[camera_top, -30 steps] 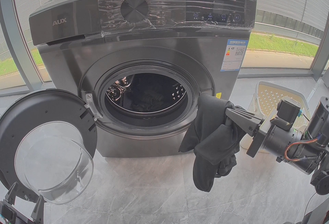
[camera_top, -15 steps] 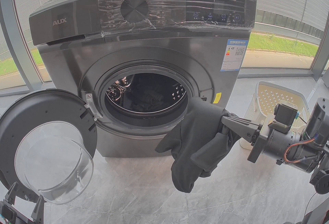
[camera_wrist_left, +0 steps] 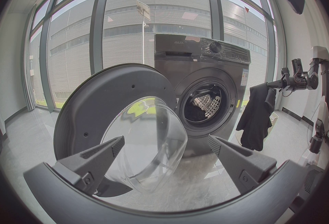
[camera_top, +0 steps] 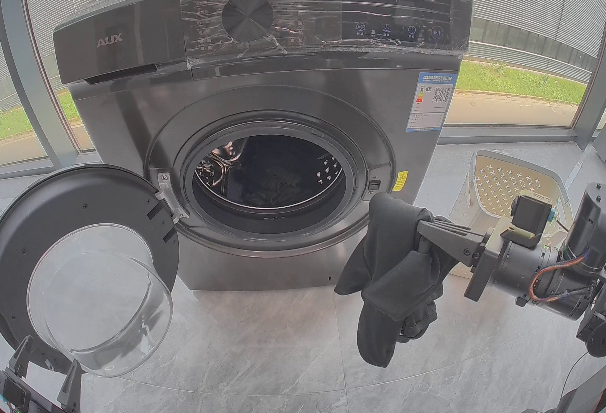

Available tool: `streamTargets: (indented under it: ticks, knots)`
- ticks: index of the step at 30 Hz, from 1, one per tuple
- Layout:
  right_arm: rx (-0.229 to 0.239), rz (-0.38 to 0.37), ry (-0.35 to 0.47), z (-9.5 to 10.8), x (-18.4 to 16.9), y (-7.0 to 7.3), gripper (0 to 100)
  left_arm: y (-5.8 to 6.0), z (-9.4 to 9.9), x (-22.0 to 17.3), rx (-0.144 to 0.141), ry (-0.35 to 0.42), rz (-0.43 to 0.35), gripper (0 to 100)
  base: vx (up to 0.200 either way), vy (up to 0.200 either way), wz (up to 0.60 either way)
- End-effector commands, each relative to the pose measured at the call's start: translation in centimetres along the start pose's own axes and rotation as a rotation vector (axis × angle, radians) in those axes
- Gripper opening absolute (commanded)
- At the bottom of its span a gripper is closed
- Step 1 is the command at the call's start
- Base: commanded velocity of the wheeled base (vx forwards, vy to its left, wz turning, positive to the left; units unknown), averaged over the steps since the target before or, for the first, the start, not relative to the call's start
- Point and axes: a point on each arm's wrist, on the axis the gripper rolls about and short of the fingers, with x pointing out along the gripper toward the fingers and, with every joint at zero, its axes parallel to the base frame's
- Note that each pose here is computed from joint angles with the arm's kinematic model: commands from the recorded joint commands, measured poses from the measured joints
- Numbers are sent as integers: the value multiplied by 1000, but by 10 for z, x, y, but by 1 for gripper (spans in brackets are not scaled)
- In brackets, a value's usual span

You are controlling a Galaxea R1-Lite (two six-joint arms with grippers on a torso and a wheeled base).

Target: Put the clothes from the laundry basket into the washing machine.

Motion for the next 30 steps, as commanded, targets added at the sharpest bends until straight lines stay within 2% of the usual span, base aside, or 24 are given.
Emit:
streamTargets:
  ticks: [1,4,17,18,20,23,24,26,30]
  knots:
    - [0,7,-21,4,-4,1,0,0,-5,0,-1,0,1,100,0,0,600]
    - [5,8,-8,1,-6,1,0,0,-5,0,-1,0,0,100,0,0,600]
    - [4,21,3,-2,-7,4,0,0,-5,0,-1,0,0,100,0,0,0]
    - [1,20,17,-5,-8,4,0,0,-5,0,-7,0,0,100,0,0,0]
    - [-5,32,23,-7,-9,6,0,0,-5,0,4,0,-2,100,0,0,0]
    - [-28,56,21,-8,-8,11,0,0,-5,0,2,-2,-6,100,0,0,0]
    - [-55,66,18,-8,-7,14,0,0,-5,0,7,-2,-8,100,0,0,0]
    - [-79,69,21,-9,-6,15,0,0,-5,0,15,0,-9,100,0,0,0]
    - [-93,95,15,-9,-1,25,0,-1,-5,0,54,-1,-51,100,0,0,0]
